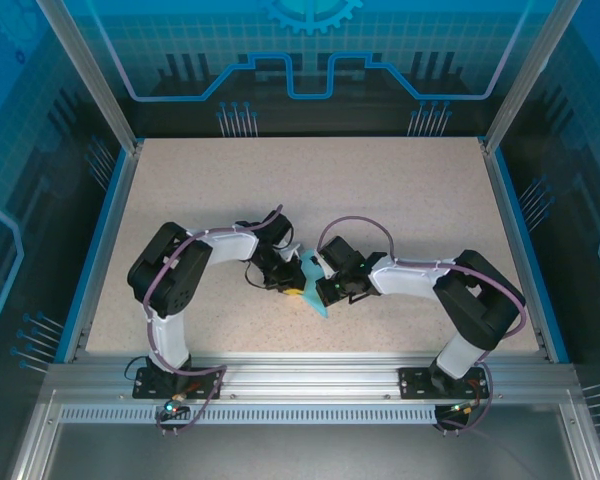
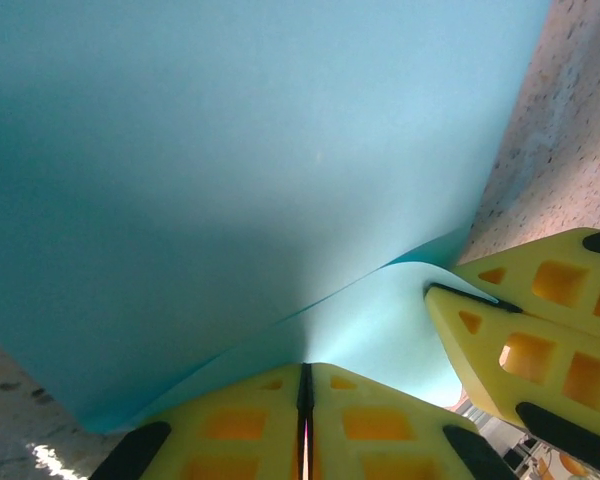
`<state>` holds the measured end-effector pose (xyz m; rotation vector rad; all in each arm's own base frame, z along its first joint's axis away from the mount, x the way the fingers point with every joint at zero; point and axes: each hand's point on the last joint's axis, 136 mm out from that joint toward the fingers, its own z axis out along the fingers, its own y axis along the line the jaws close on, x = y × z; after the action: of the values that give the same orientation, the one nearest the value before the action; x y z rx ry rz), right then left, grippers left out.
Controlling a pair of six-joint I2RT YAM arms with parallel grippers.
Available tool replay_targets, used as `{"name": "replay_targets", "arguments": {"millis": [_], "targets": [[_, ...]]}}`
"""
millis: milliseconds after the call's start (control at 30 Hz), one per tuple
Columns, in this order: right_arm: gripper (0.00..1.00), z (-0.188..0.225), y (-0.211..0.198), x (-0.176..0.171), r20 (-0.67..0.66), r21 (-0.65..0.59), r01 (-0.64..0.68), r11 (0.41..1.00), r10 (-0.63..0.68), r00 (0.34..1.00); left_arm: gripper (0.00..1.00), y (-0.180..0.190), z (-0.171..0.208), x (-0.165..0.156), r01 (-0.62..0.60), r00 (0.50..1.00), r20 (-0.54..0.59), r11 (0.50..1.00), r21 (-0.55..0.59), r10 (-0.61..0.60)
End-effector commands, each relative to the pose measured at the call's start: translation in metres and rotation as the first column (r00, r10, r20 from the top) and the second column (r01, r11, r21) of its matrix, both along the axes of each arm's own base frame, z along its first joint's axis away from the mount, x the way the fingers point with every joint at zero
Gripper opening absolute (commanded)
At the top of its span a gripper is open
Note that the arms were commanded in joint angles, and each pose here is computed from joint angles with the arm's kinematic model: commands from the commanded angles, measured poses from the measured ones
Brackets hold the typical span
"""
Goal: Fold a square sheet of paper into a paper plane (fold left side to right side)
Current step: Third fold the triangle at the center of the table.
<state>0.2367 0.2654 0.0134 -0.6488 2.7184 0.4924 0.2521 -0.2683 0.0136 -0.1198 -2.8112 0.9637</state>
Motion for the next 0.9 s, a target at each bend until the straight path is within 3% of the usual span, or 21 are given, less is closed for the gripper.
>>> {"name": "replay_targets", "arguments": {"millis": [0, 267, 367, 667, 867], "targets": [[0.0, -0.01, -0.014, -0.015, -0.088, -0.066, 0.0, 0.998, -0.006, 0.996, 0.11, 0.012, -0.024, -0.011, -0.004, 0.999, -0.043, 0.997, 0.078, 0.008], [0.22, 0.038, -0.004, 0.01, -0.031, 0.016, 0.053, 0.998, -0.053, 0.998, 0.1, 0.019, -0.039, -0.017, -0.012, 0.997, -0.071, 0.993, 0.119, 0.02], [0.24, 0.051, -0.005, 0.004, -0.058, 0.041, 0.08, 0.996, -0.078, 0.995, 0.1, 0.02, -0.04, -0.018, -0.012, 0.997, -0.07, 0.992, 0.123, 0.02], [0.07, 0.052, 0.032, -0.036, -0.252, 0.172, 0.174, 0.97, -0.127, 0.959, 0.1, 0.02, -0.038, -0.017, -0.013, 0.998, -0.066, 0.992, 0.127, 0.022], [0.02, 0.033, 0.049, -0.039, -0.287, 0.12, 0.191, 0.974, -0.15, 0.946, 0.1, 0.021, -0.038, -0.017, -0.014, 0.998, -0.067, 0.992, 0.128, 0.023]]}}
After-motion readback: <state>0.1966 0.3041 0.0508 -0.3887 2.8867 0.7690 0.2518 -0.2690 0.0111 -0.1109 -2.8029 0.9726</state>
